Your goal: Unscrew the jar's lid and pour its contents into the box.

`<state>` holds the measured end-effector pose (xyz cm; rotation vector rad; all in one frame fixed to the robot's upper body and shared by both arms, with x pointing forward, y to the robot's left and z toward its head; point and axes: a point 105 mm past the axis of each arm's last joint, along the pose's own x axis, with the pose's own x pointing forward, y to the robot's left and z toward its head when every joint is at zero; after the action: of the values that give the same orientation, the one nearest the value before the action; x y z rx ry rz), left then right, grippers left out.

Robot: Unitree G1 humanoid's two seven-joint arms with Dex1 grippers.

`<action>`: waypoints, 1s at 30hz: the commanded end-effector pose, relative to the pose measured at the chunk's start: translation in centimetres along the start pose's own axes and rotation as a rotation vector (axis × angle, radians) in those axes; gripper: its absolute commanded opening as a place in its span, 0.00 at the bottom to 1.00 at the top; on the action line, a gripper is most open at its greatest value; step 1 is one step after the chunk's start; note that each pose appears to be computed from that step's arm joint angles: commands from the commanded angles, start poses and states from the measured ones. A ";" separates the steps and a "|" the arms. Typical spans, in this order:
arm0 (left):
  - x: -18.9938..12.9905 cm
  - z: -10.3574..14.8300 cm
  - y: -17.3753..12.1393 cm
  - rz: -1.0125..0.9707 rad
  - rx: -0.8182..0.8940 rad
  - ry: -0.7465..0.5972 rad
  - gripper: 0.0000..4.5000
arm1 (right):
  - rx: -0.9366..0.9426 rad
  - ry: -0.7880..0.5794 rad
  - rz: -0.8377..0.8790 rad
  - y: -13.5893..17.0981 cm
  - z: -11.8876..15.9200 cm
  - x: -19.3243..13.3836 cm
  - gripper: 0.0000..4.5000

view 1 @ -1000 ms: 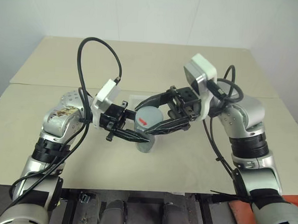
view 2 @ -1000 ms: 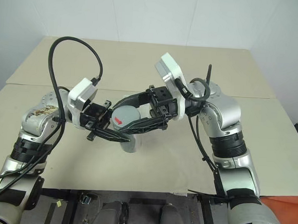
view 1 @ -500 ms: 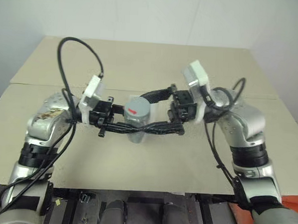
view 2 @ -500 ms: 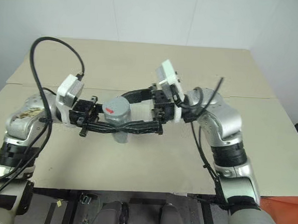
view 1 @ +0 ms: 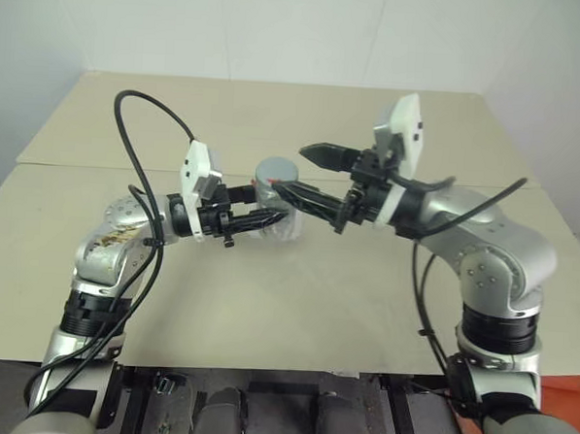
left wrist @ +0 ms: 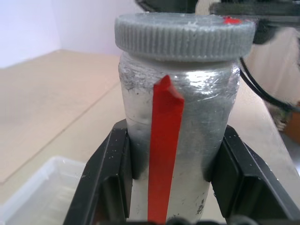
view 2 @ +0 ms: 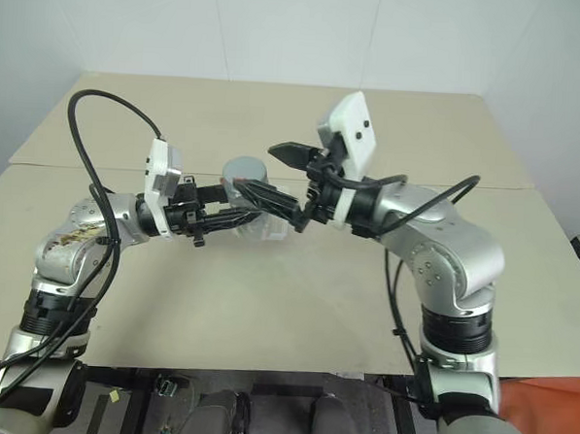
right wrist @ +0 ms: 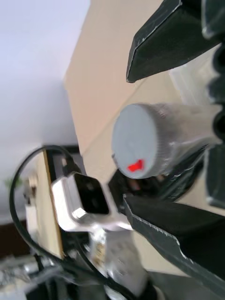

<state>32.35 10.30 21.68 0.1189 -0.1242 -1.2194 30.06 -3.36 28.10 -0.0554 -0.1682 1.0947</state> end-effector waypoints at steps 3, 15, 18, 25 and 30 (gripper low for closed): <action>0.5 1.2 -0.1 -0.014 0.051 -0.012 0.42 | -0.083 0.016 -0.109 -0.1 0.8 1.5 0.99; 0.4 1.3 0.0 -0.018 0.056 -0.007 0.42 | -0.073 0.013 -0.101 0.9 0.7 2.3 0.99; 0.4 1.3 0.0 -0.018 0.057 -0.007 0.42 | -0.068 0.032 -0.124 0.4 0.2 2.4 0.99; 0.0 1.3 0.1 -0.026 0.064 0.004 0.42 | -0.072 0.042 -0.158 -0.4 0.0 1.8 0.99; -1.0 1.4 0.1 -0.039 0.072 0.026 0.42 | -0.084 0.049 -0.157 -0.8 -0.1 0.7 0.99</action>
<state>32.29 10.68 21.76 0.1673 -0.0972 -1.2426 30.99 -1.69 26.86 -0.1352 -0.1135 0.9785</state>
